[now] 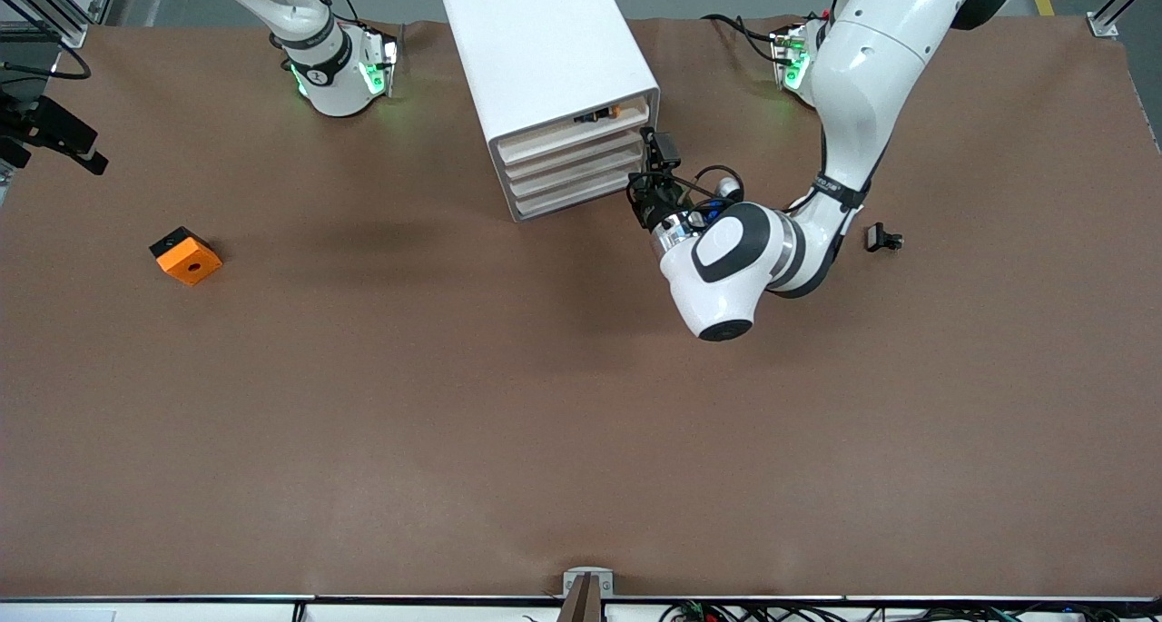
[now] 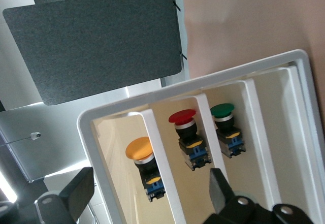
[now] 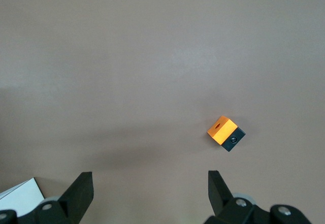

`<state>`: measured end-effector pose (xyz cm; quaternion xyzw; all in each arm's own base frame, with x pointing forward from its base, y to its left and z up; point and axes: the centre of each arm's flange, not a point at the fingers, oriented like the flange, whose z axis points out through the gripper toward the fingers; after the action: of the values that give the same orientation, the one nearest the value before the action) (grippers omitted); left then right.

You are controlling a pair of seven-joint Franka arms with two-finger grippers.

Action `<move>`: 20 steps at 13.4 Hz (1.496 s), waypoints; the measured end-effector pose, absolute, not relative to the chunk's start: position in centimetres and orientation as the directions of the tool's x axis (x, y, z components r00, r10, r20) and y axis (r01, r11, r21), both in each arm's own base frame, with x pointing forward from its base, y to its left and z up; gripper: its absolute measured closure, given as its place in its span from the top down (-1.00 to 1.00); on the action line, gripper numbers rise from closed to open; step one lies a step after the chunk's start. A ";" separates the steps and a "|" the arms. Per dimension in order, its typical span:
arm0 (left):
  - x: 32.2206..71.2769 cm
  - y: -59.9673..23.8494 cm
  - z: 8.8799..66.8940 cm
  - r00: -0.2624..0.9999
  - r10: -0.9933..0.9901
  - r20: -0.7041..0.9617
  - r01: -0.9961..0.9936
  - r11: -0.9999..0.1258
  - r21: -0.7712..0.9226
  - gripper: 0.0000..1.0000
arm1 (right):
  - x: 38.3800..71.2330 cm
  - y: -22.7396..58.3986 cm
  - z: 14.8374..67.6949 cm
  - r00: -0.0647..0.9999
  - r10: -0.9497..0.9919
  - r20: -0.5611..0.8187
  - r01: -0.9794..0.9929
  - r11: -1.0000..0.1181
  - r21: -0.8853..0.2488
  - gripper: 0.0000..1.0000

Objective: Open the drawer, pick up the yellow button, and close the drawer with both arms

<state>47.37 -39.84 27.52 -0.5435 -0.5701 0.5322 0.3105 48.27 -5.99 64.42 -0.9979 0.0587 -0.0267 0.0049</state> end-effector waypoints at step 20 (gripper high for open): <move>42.0 -41.4 23.3 -0.151 0.987 -0.063 0.095 -0.050 -0.994 0.27 | 48.2 -6.0 64.2 0.992 -0.117 0.038 -0.117 -0.993 -0.013 1.00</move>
<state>42.04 -41.35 23.27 -0.4962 -0.5447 0.5278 0.4225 48.22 -5.97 64.19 -0.9981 0.0587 -0.0196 0.0052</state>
